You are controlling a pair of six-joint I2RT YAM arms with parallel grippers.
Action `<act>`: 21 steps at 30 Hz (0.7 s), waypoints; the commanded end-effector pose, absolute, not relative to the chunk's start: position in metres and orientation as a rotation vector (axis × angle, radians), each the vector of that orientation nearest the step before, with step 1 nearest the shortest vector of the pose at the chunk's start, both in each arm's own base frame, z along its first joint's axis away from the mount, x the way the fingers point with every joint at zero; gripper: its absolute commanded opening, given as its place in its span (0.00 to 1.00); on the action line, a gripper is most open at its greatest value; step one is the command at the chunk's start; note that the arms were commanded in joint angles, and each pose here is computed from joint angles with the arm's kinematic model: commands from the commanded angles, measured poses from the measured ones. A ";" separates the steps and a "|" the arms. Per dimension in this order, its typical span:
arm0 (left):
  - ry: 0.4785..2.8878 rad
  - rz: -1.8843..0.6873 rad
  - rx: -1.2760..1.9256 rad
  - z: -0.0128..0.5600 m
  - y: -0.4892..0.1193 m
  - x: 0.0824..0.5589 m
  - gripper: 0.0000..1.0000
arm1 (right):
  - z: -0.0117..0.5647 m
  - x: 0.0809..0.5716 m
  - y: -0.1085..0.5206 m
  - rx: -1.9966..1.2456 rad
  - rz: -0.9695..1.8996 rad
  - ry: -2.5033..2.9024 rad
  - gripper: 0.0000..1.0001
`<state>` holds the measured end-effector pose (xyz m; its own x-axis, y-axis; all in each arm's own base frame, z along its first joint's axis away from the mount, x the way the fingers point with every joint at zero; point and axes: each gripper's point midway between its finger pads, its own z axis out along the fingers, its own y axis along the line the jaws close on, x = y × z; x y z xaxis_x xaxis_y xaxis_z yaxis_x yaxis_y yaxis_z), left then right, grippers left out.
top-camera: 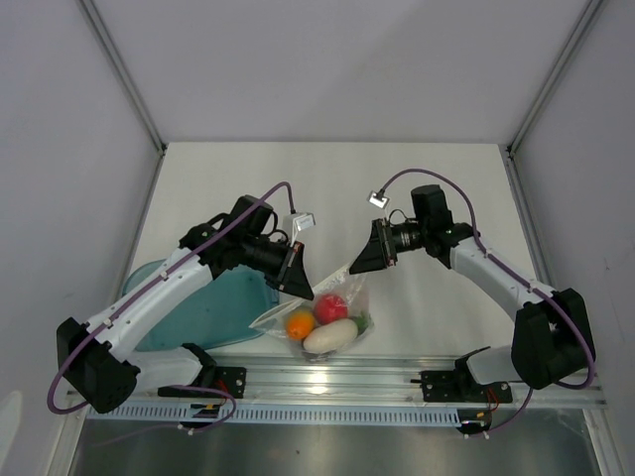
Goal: Place the food in the zip-top bag and seal the zipper
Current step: Zip the zipper food storage bag at the center of the board.
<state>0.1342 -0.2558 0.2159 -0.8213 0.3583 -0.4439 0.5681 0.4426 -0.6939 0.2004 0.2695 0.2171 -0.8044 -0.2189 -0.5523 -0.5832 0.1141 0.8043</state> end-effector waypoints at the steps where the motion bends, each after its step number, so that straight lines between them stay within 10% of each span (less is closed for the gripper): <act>1: 2.382 -1.374 0.834 0.234 -0.260 0.134 0.01 | 0.240 0.194 0.276 -0.901 1.789 1.982 0.40; 13: 2.388 -1.376 0.814 0.233 -0.261 0.136 0.01 | 0.237 0.193 0.282 -0.876 1.808 2.008 0.02; 21: 2.419 -1.349 0.786 0.229 -0.259 0.137 0.01 | 0.225 0.209 0.275 -0.725 1.612 2.125 0.00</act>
<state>0.1347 -0.2581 0.2187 -0.8226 0.3514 -0.4471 0.5662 0.4319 -0.7021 0.1976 0.2776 0.2164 -0.8191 -0.2212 -0.5294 -0.5635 0.1364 0.8148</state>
